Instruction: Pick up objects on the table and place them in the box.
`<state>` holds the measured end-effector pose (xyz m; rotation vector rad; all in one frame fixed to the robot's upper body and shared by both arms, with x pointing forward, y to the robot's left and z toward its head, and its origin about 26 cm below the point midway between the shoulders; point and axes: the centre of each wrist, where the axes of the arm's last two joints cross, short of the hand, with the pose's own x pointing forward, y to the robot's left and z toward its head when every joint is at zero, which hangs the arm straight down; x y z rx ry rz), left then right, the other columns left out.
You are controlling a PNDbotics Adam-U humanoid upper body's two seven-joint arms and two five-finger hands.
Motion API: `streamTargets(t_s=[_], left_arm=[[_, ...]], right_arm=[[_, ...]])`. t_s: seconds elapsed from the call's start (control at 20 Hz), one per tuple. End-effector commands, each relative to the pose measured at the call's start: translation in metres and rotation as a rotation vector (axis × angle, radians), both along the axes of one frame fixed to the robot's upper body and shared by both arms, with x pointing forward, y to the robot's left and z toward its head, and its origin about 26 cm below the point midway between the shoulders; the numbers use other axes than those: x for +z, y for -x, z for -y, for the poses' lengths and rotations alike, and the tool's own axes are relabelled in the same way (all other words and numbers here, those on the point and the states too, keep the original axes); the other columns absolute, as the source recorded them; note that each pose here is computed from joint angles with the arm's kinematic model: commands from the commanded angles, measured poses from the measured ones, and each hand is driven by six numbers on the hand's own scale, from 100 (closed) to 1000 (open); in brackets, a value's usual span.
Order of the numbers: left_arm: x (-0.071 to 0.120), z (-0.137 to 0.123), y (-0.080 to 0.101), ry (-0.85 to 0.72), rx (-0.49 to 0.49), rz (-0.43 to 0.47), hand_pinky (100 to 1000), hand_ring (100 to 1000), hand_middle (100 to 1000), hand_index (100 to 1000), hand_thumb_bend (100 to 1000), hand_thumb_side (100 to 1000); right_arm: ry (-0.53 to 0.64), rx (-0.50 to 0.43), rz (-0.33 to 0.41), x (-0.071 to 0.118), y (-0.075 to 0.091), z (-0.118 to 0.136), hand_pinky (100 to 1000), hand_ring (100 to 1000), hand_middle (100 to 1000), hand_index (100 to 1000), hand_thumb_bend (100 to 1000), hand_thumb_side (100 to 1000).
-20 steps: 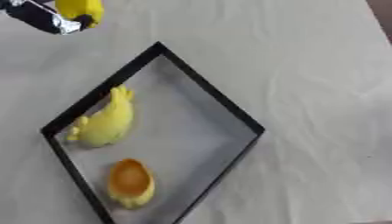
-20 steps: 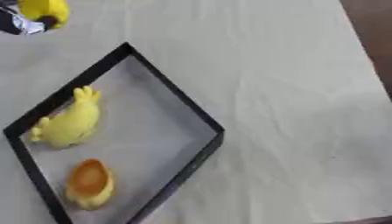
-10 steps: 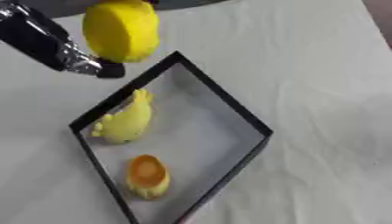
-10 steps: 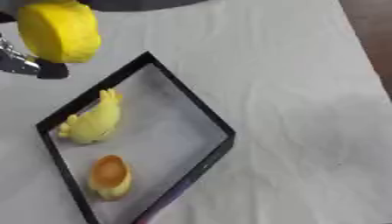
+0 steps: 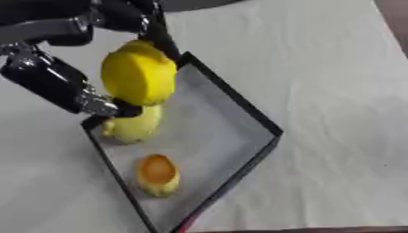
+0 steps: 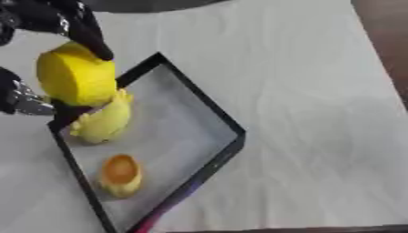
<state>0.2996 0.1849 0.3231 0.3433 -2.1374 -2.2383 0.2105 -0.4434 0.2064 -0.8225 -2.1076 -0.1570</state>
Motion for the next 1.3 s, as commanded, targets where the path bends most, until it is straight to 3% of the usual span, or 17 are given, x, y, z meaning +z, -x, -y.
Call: streamTargets(t_s=[0.05,0.2,0.4,0.75,0.95,1.05,1.2,1.3], left_arm=[[-0.001,0.008,0.004,-0.036,-0.018,-0.011,640,527,576,771,373,100],[-0.011,0.017,0.003,-0.043,-0.010,-0.067,641,522,568,772,301,100],[-0.024,0.025,0.002,-0.067,0.041,-0.144,639,525,570,765,272,100],[-0.058,0.040,-0.024,-0.163,0.106,-0.196,667,557,596,781,276,100],[-0.073,0.040,-0.036,-0.217,0.135,-0.193,749,649,661,821,315,100],[-0.077,0.039,-0.040,-0.237,0.147,-0.185,849,789,782,875,346,100],[-0.078,0.037,-0.043,-0.242,0.153,-0.167,926,878,839,912,540,495],[-0.076,0.034,-0.043,-0.229,0.165,-0.142,940,887,847,921,630,639]], right_arm=[[0.025,0.001,0.013,0.007,0.001,-0.002,953,1000,663,782,100,545],[0.019,0.001,0.008,0.005,0.000,-0.003,953,1000,663,782,100,536],[0.015,0.010,-0.001,0.003,-0.001,-0.005,953,1000,662,782,100,546],[0.007,0.017,-0.013,0.000,-0.003,-0.008,953,1000,662,782,100,549],[0.005,0.022,-0.016,-0.001,-0.004,-0.009,953,1000,662,782,100,550],[0.004,0.024,-0.018,-0.002,-0.004,-0.009,954,1000,662,782,100,550],[0.003,0.028,-0.021,-0.002,-0.004,-0.010,954,1000,661,782,100,551],[0.001,0.028,-0.024,-0.003,-0.004,-0.010,954,1000,661,782,100,551]])
